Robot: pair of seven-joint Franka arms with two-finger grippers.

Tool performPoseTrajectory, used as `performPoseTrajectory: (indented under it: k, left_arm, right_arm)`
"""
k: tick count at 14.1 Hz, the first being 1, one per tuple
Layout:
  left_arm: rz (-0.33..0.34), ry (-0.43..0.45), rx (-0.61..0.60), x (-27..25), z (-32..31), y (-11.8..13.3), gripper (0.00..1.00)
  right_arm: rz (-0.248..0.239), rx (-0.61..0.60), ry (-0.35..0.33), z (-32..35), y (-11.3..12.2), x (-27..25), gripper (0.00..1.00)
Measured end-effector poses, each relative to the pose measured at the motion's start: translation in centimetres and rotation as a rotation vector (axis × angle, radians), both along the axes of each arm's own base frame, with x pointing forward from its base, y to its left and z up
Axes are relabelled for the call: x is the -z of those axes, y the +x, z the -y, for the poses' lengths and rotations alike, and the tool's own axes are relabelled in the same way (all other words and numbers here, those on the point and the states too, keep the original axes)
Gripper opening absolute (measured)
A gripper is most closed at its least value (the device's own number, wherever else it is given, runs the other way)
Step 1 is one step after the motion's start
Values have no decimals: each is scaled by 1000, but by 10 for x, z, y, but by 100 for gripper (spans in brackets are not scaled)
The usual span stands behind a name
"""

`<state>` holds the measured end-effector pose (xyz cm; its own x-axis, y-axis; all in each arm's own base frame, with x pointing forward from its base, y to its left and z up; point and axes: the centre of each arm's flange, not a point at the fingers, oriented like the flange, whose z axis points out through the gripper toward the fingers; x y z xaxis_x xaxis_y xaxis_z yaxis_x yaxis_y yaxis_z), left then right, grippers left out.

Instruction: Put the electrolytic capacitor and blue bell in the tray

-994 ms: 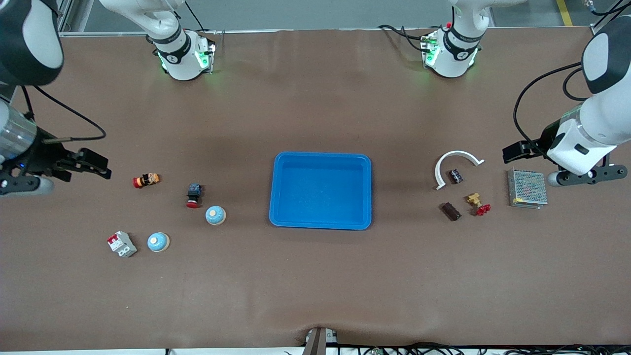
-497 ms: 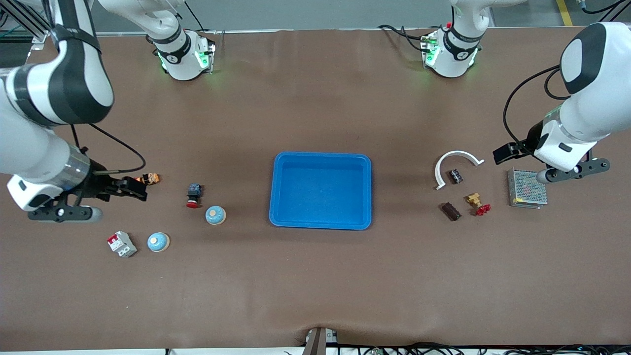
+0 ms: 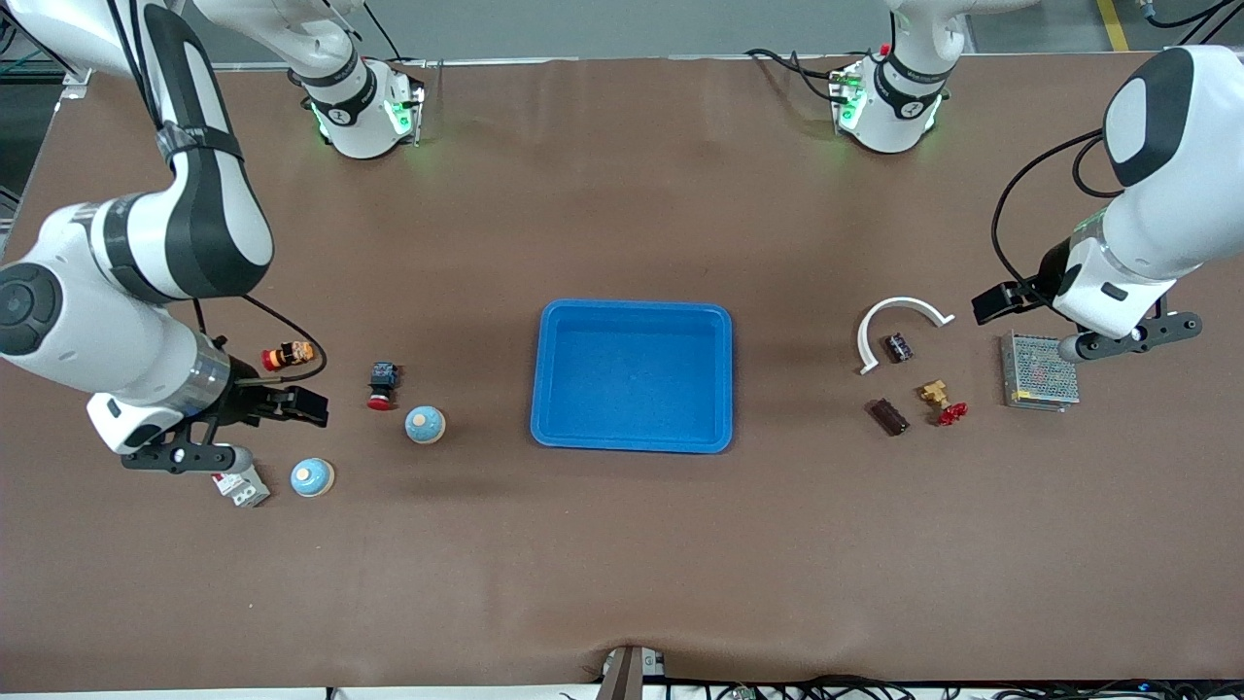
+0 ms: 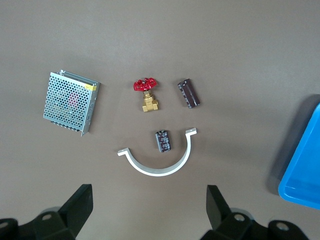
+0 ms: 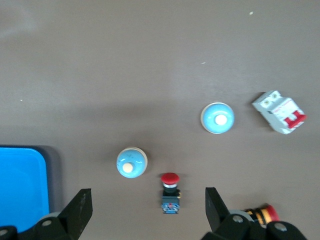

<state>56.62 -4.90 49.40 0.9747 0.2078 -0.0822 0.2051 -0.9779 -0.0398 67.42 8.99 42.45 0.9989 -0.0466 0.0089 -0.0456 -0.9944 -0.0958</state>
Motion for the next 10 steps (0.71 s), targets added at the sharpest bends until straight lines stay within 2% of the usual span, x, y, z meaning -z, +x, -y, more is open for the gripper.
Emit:
performPoseTrajectory:
  k: [5, 10]
  left_arm:
    - [-12, 1, -8, 13, -4, -2, 100]
    - [-15, 1, -37, 47, -20, -7, 100]
  right_arm:
    - [11, 2, 6, -9, 13, 45, 100]
    - [-15, -16, 0, -24, 16, 82, 100]
